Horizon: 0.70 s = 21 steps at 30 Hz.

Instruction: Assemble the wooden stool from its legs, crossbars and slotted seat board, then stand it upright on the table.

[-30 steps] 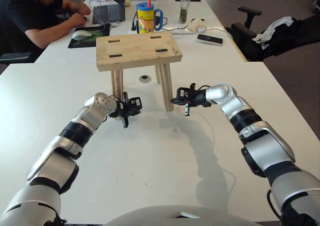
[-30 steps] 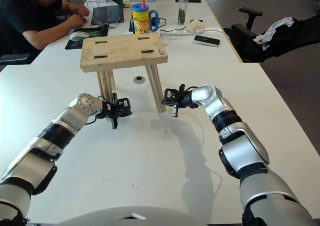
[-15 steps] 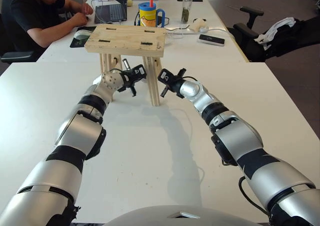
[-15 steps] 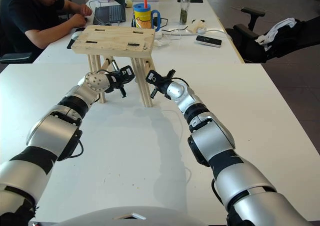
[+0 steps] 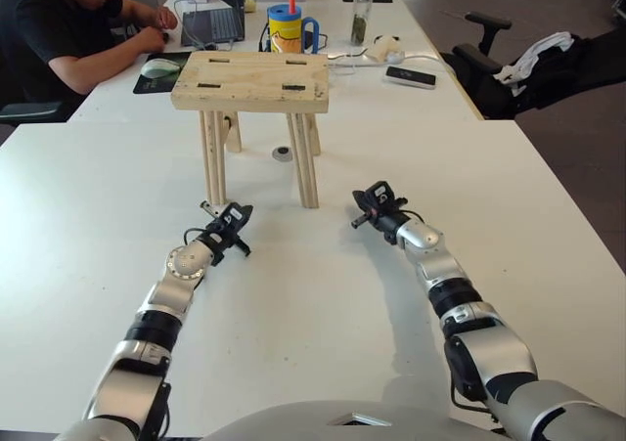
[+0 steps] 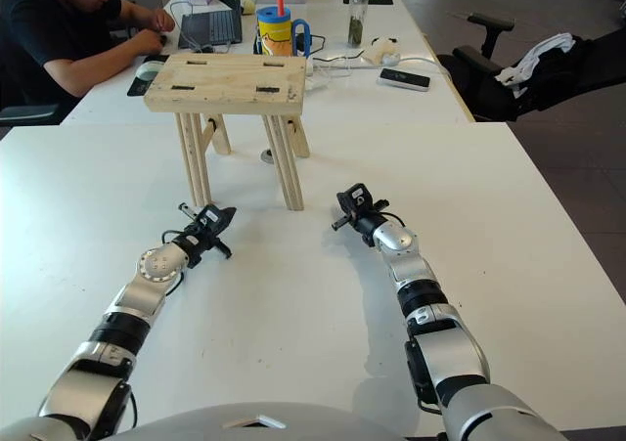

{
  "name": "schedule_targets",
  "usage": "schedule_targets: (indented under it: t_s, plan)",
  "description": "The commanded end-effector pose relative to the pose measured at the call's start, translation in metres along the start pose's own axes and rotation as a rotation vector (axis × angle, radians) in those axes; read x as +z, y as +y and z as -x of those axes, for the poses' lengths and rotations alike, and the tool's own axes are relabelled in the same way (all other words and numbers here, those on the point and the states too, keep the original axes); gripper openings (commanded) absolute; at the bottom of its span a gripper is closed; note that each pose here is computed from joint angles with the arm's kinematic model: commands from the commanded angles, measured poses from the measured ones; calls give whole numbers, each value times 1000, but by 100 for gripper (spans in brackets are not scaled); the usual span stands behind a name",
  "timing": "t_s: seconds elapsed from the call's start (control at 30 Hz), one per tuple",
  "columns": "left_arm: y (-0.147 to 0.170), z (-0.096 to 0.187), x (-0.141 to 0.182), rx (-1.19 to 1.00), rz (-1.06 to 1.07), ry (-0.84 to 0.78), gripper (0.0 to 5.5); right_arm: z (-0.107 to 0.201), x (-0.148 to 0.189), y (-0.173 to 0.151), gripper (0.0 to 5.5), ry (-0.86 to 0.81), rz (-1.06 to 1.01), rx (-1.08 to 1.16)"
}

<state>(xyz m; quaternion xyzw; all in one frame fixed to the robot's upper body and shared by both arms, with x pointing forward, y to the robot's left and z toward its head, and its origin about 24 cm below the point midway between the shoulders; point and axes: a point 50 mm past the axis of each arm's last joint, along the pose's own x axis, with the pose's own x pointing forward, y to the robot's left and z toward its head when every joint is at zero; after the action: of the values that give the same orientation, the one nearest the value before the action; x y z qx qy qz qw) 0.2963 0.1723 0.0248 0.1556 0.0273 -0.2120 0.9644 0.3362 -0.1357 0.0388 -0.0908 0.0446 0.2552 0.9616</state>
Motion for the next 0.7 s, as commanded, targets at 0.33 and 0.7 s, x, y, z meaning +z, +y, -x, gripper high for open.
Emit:
schedule_targets:
  t_s: [0.33,0.7]
  plan:
    - [-5,-27,54,149,214,-351,1,-5,13,3,0,-11,-273,-243]
    - [-12,-33,50,145,235,-348,1,-2,15,2,0,-35,-167,-281]
